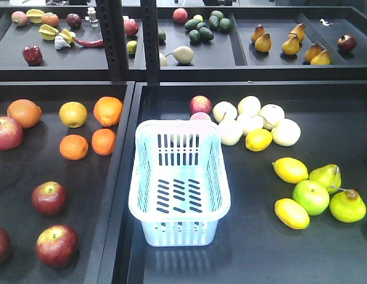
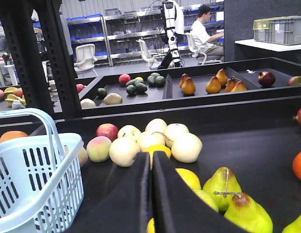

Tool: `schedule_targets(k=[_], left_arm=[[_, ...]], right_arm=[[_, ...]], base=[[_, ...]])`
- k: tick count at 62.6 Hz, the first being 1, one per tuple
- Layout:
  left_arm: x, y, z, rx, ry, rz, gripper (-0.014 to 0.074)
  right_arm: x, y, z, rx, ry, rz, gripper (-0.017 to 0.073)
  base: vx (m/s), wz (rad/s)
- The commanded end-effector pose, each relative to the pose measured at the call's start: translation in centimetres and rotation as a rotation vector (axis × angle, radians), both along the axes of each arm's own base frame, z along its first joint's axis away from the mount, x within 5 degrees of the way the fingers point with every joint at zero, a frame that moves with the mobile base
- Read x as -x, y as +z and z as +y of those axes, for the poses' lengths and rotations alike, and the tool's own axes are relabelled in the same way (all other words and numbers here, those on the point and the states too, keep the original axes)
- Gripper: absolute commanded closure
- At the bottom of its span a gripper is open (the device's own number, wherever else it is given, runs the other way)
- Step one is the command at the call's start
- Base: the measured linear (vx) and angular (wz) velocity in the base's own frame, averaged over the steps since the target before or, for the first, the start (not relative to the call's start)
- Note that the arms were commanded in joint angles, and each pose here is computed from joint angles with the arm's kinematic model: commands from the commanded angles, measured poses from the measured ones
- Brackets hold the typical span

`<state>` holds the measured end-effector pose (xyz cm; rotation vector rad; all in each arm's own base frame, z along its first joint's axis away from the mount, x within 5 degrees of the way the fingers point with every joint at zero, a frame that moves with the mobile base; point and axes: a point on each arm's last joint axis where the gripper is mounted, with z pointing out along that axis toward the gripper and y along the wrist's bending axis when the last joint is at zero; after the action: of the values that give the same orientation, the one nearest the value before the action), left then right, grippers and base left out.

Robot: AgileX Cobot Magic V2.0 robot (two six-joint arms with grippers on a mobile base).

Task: Pick three apples into basket with both arms
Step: 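Stop the base in front of the light-blue basket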

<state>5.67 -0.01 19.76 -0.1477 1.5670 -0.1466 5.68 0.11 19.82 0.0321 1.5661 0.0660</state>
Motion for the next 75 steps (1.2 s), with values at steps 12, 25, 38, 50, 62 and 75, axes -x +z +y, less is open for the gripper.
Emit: schedule_targets(k=[12,25,38,50,62,75], left_arm=[[0.19,1.59,0.03,0.011,0.001,-0.107,0.06],[0.19,1.59,0.03,0.011,0.001,-0.107,0.06],[0.19,1.59,0.03,0.011,0.001,-0.107,0.06],[0.19,1.59,0.03,0.011,0.001,-0.107,0.06],[0.19,1.59,0.03,0.011,0.001,-0.107,0.06],[0.19,1.59,0.03,0.011,0.001,-0.107,0.06]], right_arm=[[0.06,0.32,0.0,0.011,-0.002,-0.075,0.0564],[0.06,0.32,0.0,0.011,-0.002,-0.075,0.0564],[0.06,0.32,0.0,0.011,-0.002,-0.075,0.0564],[0.06,0.32,0.0,0.011,-0.002,-0.075,0.0564],[0.06,0.32,0.0,0.011,-0.002,-0.075,0.0564],[0.06,0.32,0.0,0.011,-0.002,-0.075,0.0564]], base=[[0.02,0.0],[0.04,0.01],[0.05,0.0],[0.05,-0.01],[0.04,-0.01],[0.03,0.0]])
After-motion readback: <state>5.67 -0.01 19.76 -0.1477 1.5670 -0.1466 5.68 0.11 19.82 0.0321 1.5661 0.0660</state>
